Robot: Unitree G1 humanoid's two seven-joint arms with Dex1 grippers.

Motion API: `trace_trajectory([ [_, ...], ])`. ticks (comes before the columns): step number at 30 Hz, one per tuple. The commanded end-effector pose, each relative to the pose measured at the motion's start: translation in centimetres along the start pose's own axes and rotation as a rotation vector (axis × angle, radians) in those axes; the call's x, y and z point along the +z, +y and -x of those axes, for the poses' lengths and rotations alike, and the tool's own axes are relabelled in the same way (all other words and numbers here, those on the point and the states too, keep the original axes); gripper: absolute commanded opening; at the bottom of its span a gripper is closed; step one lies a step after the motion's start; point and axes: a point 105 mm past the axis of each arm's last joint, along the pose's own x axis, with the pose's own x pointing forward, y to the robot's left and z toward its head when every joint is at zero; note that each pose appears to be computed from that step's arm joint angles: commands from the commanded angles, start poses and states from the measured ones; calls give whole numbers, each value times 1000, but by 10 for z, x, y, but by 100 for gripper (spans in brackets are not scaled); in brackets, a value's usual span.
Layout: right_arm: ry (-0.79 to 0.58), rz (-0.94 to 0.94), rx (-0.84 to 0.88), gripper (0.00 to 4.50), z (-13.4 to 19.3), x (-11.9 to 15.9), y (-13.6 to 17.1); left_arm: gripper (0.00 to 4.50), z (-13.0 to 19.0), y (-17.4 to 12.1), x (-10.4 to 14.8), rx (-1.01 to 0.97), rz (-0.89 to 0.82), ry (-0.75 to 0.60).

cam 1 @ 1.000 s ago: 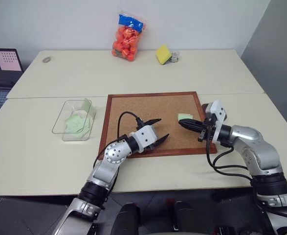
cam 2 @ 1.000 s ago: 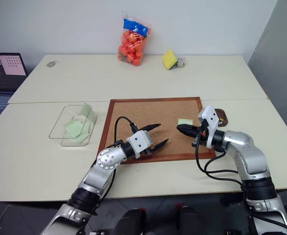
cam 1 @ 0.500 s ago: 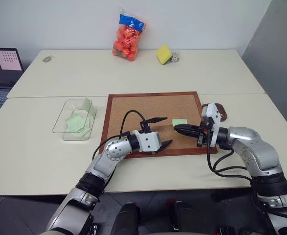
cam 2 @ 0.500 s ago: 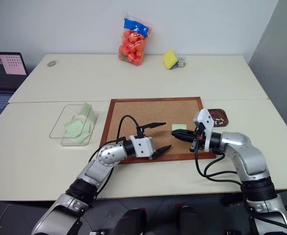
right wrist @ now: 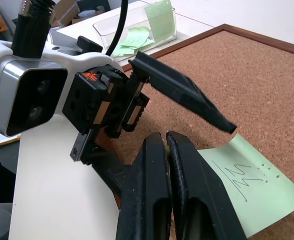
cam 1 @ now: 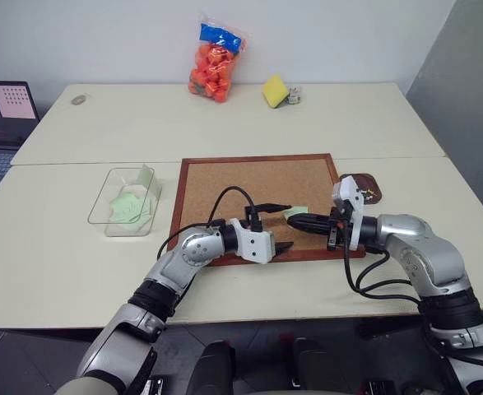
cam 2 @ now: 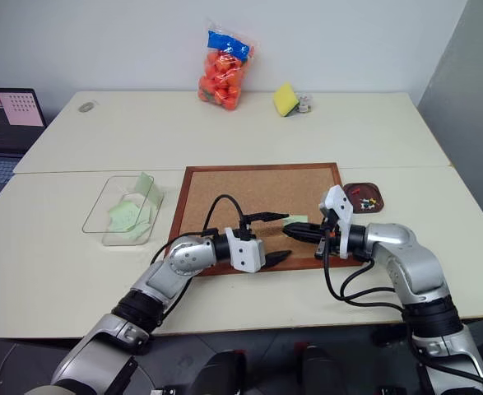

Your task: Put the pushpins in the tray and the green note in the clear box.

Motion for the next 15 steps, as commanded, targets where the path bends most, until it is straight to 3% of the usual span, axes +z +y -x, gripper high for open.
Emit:
trace_trajectory([
  [1,-47,39,36,0,-3,17,7,324,-2,6,8,2,-37,-36],
  [15,-50,20,26,0,-3,18,4,60,-9,10,13,11,-30,-62],
])
